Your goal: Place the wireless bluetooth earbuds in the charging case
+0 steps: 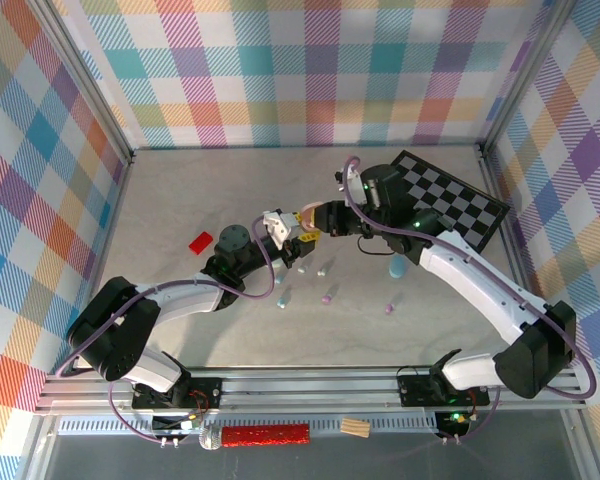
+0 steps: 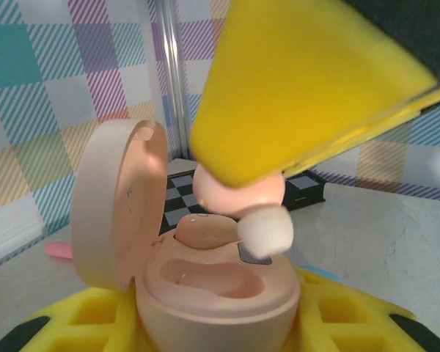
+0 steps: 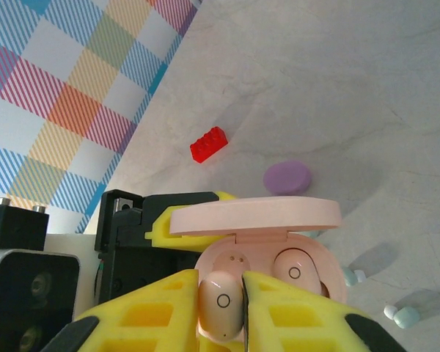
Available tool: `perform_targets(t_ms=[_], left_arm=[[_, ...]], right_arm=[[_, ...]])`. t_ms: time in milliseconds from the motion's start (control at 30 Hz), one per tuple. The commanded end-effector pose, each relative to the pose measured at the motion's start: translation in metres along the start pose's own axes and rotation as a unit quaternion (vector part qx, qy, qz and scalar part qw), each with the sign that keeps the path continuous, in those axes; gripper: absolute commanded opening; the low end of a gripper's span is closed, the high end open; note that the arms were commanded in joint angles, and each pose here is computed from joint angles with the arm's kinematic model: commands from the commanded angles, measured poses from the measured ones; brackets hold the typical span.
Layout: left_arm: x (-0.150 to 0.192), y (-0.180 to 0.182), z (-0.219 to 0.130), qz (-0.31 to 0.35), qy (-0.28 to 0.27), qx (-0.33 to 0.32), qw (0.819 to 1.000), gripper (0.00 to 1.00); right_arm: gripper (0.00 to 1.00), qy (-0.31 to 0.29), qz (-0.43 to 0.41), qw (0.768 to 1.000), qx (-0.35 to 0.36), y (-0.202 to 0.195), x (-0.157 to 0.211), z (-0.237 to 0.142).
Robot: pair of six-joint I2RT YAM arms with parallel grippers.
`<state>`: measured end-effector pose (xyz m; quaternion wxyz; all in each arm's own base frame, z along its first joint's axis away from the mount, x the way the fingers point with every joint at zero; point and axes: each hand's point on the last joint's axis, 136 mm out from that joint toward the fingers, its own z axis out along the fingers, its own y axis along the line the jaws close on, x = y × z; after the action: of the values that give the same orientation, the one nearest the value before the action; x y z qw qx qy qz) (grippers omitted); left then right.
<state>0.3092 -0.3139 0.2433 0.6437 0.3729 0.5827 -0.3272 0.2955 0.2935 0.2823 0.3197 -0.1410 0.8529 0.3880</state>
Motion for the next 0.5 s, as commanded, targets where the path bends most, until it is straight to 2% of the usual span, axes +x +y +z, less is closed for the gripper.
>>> perform_targets(t_ms=[0,467], left_arm=[[-0.021,-0.002,0.004,0.021,-0.031,0.002,0.999,0.37],[-0.023,-0.004,0.002,0.019,-0.033,0.004,0.999,0.37]], right_arm=[[0.21,-0.011,-0.023,1.000,-0.009,0.011,-0.010,0.000],[0.20,0.000,-0.028,0.999,0.021,-0.006,0.000,0.018]])
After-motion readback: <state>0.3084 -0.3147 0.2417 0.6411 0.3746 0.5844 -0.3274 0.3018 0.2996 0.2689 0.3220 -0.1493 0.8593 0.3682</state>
